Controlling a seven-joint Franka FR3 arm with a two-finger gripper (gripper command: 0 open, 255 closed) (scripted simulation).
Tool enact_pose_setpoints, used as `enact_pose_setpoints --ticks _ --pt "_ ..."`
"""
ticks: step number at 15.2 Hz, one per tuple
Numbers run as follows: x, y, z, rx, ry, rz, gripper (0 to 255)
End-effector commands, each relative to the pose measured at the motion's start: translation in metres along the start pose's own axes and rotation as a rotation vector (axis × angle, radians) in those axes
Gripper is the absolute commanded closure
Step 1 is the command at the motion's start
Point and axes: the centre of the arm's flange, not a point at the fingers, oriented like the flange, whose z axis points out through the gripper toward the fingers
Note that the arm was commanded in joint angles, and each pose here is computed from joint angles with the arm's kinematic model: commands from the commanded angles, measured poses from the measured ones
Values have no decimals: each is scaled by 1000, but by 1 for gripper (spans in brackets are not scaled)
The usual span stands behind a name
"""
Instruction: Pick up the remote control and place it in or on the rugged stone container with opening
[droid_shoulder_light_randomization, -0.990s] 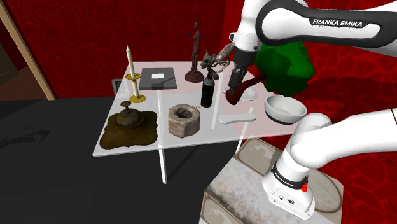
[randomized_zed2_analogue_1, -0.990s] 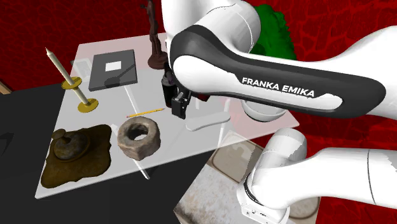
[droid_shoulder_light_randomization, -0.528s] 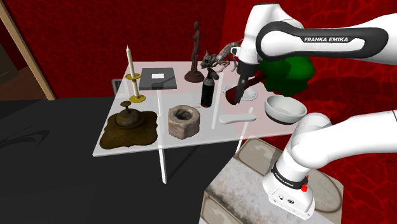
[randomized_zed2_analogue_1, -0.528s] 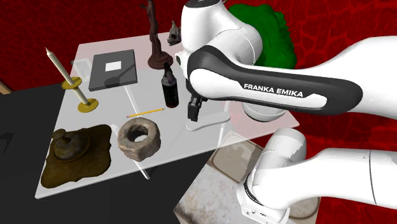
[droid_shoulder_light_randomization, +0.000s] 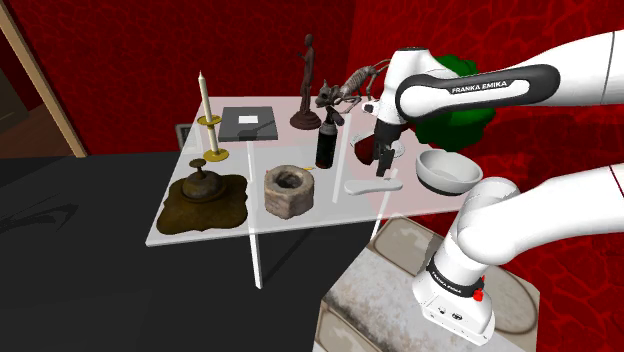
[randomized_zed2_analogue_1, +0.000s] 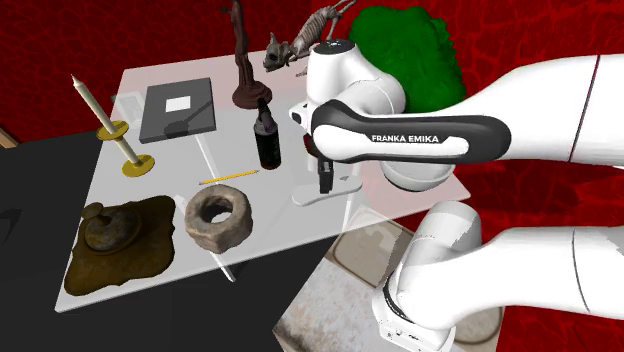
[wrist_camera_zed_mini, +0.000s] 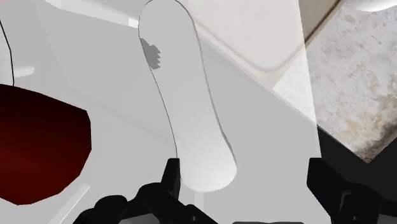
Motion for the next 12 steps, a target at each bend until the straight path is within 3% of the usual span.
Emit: enact_pose_setpoints --ticks 1,5,12 --pt "-8 15 21 8 -3 -76 0" --pt "-17 47 64 28 -10 -216 0" --pt "-18 47 97 28 -10 -221 0"
